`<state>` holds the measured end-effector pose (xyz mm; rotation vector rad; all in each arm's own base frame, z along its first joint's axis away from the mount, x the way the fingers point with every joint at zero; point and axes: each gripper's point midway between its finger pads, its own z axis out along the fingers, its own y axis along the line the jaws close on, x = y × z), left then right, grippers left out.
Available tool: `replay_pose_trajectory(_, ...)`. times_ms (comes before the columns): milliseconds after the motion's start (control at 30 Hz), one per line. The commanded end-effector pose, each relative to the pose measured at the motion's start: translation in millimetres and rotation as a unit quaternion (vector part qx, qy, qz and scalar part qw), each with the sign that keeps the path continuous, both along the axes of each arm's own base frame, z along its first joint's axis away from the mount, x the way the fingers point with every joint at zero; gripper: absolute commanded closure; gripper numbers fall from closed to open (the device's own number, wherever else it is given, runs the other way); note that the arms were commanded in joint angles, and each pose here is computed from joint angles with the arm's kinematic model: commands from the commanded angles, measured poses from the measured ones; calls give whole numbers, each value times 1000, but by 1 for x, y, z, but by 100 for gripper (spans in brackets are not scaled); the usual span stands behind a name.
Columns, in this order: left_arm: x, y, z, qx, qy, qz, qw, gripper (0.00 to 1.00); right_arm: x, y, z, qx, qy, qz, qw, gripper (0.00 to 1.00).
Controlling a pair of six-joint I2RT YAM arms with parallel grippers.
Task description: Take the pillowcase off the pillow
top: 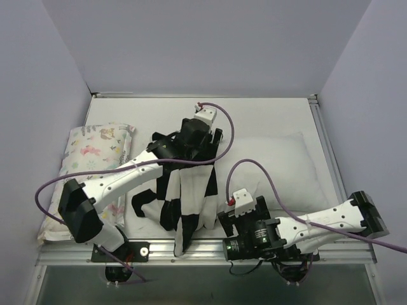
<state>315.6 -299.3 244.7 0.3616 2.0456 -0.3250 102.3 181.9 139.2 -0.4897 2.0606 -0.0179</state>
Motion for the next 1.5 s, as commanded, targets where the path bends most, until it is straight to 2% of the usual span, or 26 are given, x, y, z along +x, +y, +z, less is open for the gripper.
replay_pose_trajectory(0, 36, -20, 20, -20, -33, 2, 999, 11, 12, -16, -2, -9, -42, -55, 998, 0)
replay_pose_trajectory(100, 47, -17, 7, -8, -17, 16, 1000, 11, 30, -22, -13, -18, -48, -92, 994, 0)
replay_pose_trajectory(133, 51, -12, 4, -8, -13, 23, 1000, 11, 33, -30, -24, -62, -41, -78, 994, 0)
replay_pose_trajectory(200, 54, -9, 5, -16, -8, 25, 1000, 11, 43, -21, -31, -21, -20, -89, 996, 0)
replay_pose_trajectory(267, 59, -4, 5, -18, -4, 28, 999, 11, 45, -22, -40, -32, 3, -59, 998, 0)
replay_pose_trajectory(300, 62, -3, 6, -18, -2, 28, 999, 11, 55, -17, -40, -5, 9, -72, 997, 0)
replay_pose_trajectory(367, 71, 1, -3, -11, 8, 34, 999, 11, 57, -17, -51, -20, 33, -51, 998, 0)
replay_pose_trajectory(433, 76, -1, -5, -8, 15, 30, 999, 11, 69, -8, -55, 6, 43, -55, 998, 2)
replay_pose_trajectory(467, 83, 0, -16, 2, 25, 34, 999, 11, 68, -2, -59, 10, 56, -41, 998, 9)
replay_pose_trajectory(500, 84, -1, -23, 7, 34, 32, 999, 12, 72, 6, -58, 17, 53, -27, 998, 20)
replay_pose_trajectory(533, 87, -1, -26, 11, 37, 32, 999, 12, 74, 6, -57, 17, 57, -28, 998, 39)
replay_pose_trajectory(567, 92, -2, -34, 17, 44, 33, 998, 12, 75, 8, -53, 18, 55, -27, 998, 87)
replay_pose_trajectory(600, 94, -2, -38, 22, 49, 32, 998, 12, 76, 11, -40, 18, 52, -22, 998, 99)
replay_pose_trajectory(667, 97, -3, -44, 32, 55, 25, 998, 12, 74, 16, -11, 41, 41, -10, 998, 100)
replay_pose_trajectory(800, 90, -11, -42, 42, 75, -4, 996, 15, 55, 27, 88, 102, 9, 60, 993, 100)
replay_pose_trajectory(833, 85, -15, -39, 39, 78, -19, 996, 15, 55, 31, 144, 152, -14, 69, 986, 100)
replay_pose_trajectory(900, 68, -29, -27, 22, 97, -67, 993, 16, 55, 23, 182, 150, -31, 70, 986, 100)
replay_pose_trajectory(933, 60, -36, -22, 20, 99, -90, 991, 16, 62, 18, 219, 174, -55, 57, 982, 100)
replay_pose_trajectory(967, 52, -42, -16, 15, 104, -111, 988, 16, 69, 21, 225, 157, -59, 56, 984, 100)
replay_pose_trajectory(1000, 47, -40, -14, 19, 111, -115, 987, 16, 90, 7, 229, 153, -57, 16, 987, 100)
replay_pose_trajectory(1067, 48, -33, 5, 3, 102, -105, 989, 16, 108, 18, 221, 160, -19, 20, 987, 100)
replay_pose_trajectory(1133, 52, -20, 19, -7, 92, -78, 993, 15, 144, 0, 199, 153, -3, -36, 988, 100)
replay_pose_trajectory(1233, 60, 7, 51, -10, 43, -9, 999, 14, 179, -5, 138, 137, 35, -72, 987, 100)
replay_pose_trajectory(1300, 66, 32, 82, -15, -4, 50, 999, 13, 189, 3, 97, 172, 79, -69, 979, 100)
replay_pose_trajectory(1400, 63, 48, 137, -50, -60, 73, 994, 12, 218, -10, 61, 186, 113, -118, 969, 100)
replay_pose_trajectory(1467, 54, 52, 173, -78, -90, 69, 990, 12, 238, -20, 36, 170, 135, -154, 964, 100)
